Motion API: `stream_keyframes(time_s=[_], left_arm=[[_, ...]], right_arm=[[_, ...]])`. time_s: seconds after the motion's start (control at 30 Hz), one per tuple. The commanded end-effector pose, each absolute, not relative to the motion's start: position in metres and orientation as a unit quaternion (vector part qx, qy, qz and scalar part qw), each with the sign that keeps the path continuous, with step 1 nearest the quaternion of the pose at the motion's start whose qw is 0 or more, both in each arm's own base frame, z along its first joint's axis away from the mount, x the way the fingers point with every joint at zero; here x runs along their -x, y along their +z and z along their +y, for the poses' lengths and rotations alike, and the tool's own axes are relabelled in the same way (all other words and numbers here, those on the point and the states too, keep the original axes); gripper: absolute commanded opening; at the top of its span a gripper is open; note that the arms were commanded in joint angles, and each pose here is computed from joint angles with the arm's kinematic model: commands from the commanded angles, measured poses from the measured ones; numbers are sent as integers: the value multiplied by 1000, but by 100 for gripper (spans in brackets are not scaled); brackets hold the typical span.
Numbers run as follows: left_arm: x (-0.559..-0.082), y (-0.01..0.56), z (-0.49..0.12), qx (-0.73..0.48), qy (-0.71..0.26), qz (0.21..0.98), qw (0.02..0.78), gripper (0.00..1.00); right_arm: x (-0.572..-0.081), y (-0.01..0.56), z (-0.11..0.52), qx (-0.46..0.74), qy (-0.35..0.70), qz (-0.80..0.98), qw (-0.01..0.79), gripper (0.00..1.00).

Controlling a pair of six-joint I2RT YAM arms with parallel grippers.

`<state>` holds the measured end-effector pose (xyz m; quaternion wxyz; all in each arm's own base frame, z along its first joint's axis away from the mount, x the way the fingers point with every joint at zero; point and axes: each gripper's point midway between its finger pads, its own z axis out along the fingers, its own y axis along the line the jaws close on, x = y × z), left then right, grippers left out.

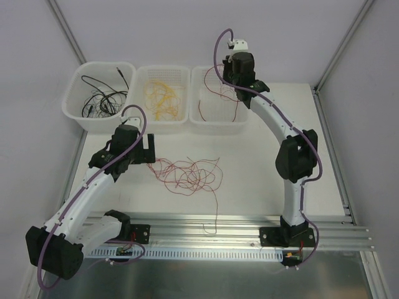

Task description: Untangle the cables

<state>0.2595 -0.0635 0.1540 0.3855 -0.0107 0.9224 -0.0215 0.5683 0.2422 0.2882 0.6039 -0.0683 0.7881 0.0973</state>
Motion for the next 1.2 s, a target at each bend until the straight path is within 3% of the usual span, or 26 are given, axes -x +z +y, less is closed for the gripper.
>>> stream_keyframes(time_s=[0.0,0.1,0.2,0.23,0.27,0.4,0.53,0.77,1.17], left_arm=[[-264,161,-56,17,-9,914,406,99],[-264,159,-56,16,-10,915,403,99],[-264,158,-58,15,-13,916,400,99],[-264,158,-57,15,-13,917,399,99],[-264,157,-57,16,-13,917,399,99],[-264,157,-57,17,-13,916,400,99],[-265,158,-55,20,-11,916,401,99],[-266,163,-46,37,3,909,416,99],[-265,180,-22,77,38,882,463,99]], right_arm=[[-579,309,257,47,160,764,623,2],[-589,270,259,44,158,788,594,5],[-591,234,265,56,162,812,557,25],[-591,229,265,60,164,816,551,40],[-588,225,267,64,168,820,544,45],[-570,249,271,88,196,812,543,63],[-540,288,265,116,204,802,550,73],[-432,302,255,206,224,818,487,78],[-211,205,260,378,213,844,315,79]])
